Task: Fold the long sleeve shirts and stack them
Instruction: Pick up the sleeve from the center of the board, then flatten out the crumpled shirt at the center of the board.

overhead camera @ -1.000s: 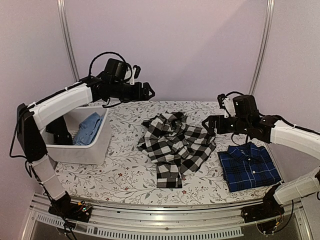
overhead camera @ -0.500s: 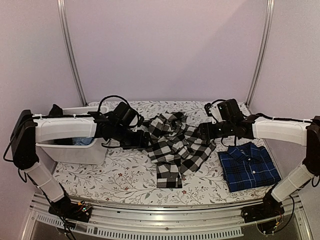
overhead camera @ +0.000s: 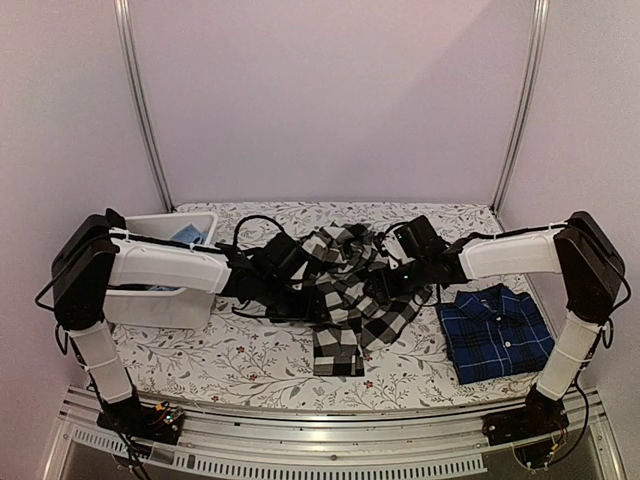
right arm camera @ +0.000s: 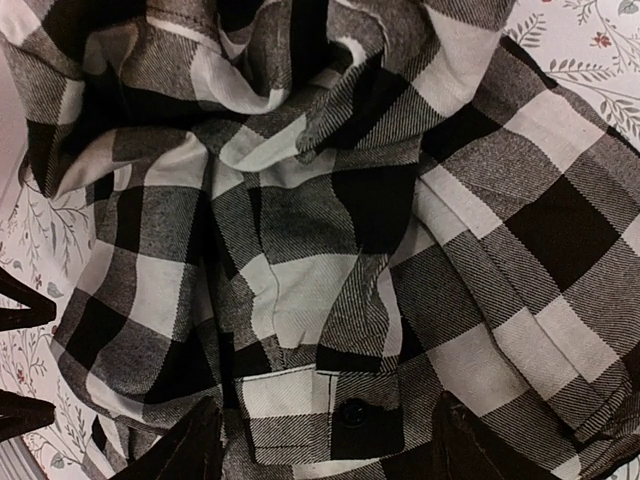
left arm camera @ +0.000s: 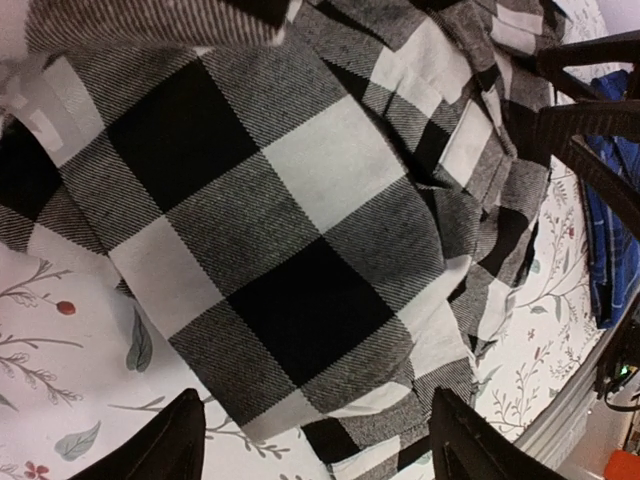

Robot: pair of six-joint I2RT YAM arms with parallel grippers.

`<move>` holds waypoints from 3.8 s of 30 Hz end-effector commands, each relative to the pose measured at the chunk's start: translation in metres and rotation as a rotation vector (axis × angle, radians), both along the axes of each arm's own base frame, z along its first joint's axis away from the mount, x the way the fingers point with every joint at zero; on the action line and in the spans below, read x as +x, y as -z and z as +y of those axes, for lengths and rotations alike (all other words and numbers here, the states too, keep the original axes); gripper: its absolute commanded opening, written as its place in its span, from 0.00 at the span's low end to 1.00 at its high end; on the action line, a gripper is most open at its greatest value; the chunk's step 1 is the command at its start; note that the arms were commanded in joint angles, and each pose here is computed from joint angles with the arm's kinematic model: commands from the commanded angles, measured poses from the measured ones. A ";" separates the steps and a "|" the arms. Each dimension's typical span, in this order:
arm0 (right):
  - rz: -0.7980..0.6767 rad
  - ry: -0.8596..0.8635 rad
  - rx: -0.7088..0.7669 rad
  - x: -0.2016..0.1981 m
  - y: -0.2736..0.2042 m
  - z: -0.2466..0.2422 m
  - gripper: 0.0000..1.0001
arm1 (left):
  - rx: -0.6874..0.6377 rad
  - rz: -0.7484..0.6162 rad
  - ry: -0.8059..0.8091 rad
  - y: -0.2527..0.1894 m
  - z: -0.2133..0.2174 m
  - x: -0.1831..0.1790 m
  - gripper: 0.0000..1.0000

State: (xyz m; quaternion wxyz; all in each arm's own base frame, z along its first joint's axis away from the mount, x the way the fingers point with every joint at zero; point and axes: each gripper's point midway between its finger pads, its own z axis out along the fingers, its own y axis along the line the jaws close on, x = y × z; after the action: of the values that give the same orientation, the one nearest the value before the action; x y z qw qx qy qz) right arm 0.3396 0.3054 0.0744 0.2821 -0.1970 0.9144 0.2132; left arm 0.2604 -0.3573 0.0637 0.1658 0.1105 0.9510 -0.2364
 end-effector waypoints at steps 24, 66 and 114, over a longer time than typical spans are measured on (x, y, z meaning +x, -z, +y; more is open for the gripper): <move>-0.160 0.194 -0.046 0.056 -0.067 -0.020 0.00 | 0.069 -0.193 -0.140 -0.069 0.039 0.026 0.00; -0.633 0.948 -0.347 0.190 -0.298 -0.346 0.00 | -0.009 -0.515 -0.414 -0.245 0.202 0.310 0.00; -0.116 0.165 -0.139 0.017 -0.067 -0.036 0.61 | -0.104 -0.065 -0.225 -0.037 0.080 0.029 0.61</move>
State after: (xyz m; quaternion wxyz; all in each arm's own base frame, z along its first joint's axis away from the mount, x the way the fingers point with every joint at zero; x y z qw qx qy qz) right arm 0.3711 0.2456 0.1516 0.3471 -0.1436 0.9227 0.0871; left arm 0.2932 -0.2610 0.0903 0.2110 0.0311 0.9545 -0.2084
